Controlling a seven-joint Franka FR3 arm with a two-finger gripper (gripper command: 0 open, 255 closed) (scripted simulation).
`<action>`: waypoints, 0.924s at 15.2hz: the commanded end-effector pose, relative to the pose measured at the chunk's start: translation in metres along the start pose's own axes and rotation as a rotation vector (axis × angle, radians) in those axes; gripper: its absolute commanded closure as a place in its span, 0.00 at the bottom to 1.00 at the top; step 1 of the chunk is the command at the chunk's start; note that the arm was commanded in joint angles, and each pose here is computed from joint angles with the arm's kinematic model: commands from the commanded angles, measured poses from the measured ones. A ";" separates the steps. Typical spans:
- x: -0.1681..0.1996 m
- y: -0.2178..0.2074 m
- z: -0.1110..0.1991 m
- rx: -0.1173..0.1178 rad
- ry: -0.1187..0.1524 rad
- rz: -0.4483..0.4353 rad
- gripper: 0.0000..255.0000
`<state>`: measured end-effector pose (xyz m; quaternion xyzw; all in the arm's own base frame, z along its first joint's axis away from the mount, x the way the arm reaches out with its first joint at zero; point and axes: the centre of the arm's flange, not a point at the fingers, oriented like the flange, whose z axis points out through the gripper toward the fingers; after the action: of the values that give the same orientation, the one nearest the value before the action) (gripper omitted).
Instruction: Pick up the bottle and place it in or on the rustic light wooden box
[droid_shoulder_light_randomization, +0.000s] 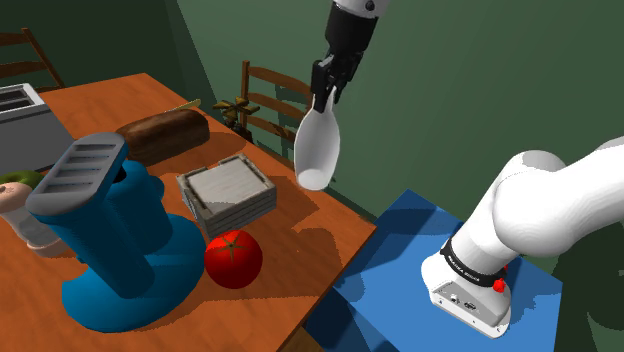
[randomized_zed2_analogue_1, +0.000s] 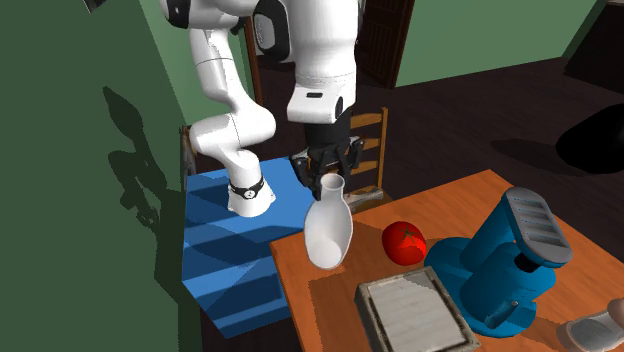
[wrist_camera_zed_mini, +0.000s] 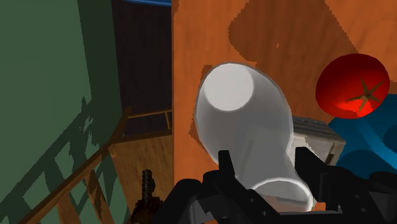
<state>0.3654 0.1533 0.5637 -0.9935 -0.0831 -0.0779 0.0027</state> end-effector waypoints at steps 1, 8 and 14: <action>0.002 0.000 -0.011 0.000 0.000 0.000 1.00; 0.027 -0.012 -0.041 0.000 0.000 0.000 1.00; 0.094 -0.049 -0.064 0.000 0.000 0.000 1.00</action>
<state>0.4292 0.2060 0.6392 -0.9935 -0.0836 -0.0777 0.0020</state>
